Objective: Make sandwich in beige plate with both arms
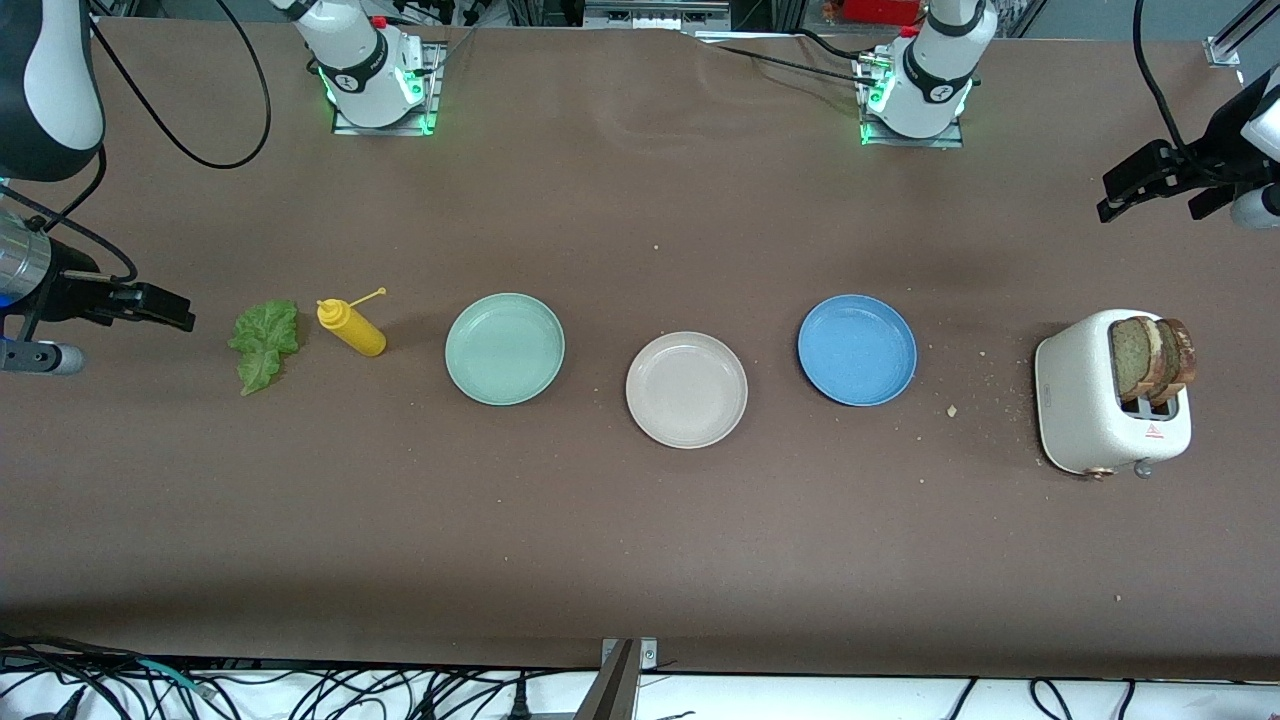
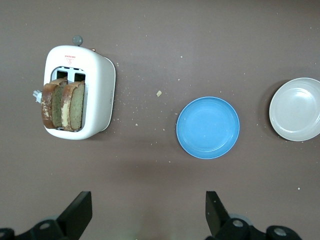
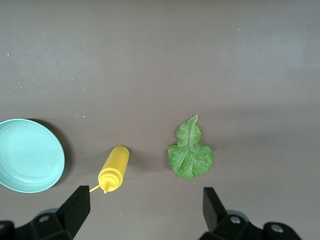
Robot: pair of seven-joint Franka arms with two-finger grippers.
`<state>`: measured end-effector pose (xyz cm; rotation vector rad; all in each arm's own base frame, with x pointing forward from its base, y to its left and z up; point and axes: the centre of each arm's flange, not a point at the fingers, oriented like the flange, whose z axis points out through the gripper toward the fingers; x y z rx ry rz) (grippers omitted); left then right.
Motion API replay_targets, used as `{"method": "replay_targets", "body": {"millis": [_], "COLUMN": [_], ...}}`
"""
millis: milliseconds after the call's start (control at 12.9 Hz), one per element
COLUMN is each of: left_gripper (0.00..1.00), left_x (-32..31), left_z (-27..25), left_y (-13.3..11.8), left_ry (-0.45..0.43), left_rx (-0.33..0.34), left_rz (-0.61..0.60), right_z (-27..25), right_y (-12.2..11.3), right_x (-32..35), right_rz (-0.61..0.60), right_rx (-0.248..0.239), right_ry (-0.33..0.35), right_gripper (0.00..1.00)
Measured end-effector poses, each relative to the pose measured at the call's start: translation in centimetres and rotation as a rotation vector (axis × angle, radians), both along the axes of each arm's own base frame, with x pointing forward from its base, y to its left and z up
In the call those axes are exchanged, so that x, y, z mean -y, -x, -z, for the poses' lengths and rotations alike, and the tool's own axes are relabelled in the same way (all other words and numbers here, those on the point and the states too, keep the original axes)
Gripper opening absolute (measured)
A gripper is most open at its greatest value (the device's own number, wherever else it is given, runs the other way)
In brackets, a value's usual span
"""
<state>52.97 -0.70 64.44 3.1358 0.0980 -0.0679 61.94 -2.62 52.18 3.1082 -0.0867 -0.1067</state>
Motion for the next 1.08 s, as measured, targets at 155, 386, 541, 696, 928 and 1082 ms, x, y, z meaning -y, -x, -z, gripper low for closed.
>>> {"method": "replay_targets", "body": {"millis": [155, 386, 541, 696, 928, 1082], "left_gripper": [1.0, 1.0, 1.0, 1.0, 1.0, 1.0], "left_x": [-0.07, -0.29, -0.3, -0.3, -0.3, -0.3], "left_z": [0.01, 0.05, 0.14, 0.27, 0.27, 0.27], "left_y": [-0.05, -0.11, -0.17, -0.25, -0.33, -0.35], "left_ry": [0.0, 0.0, 0.0, 0.0, 0.0, 0.0], "left_rx": [0.002, 0.003, 0.002, 0.0, 0.004, 0.005], "left_rz": [-0.001, -0.006, -0.006, -0.006, -0.006, -0.006], "right_z": [0.0, 0.0, 0.0, 0.0, 0.0, 0.0], "right_y": [0.0, 0.0, 0.0, 0.0, 0.0, 0.0], "right_x": [0.0, -0.02, -0.02, -0.02, -0.02, -0.02], "right_rz": [0.0, 0.0, 0.0, 0.0, 0.0, 0.0], "right_rx": [0.0, 0.0, 0.0, 0.0, 0.0, 0.0], "right_ry": [0.0, 0.0, 0.0, 0.0, 0.0, 0.0], "right_gripper": [1.0, 1.0, 1.0, 1.0, 1.0, 1.0]}}
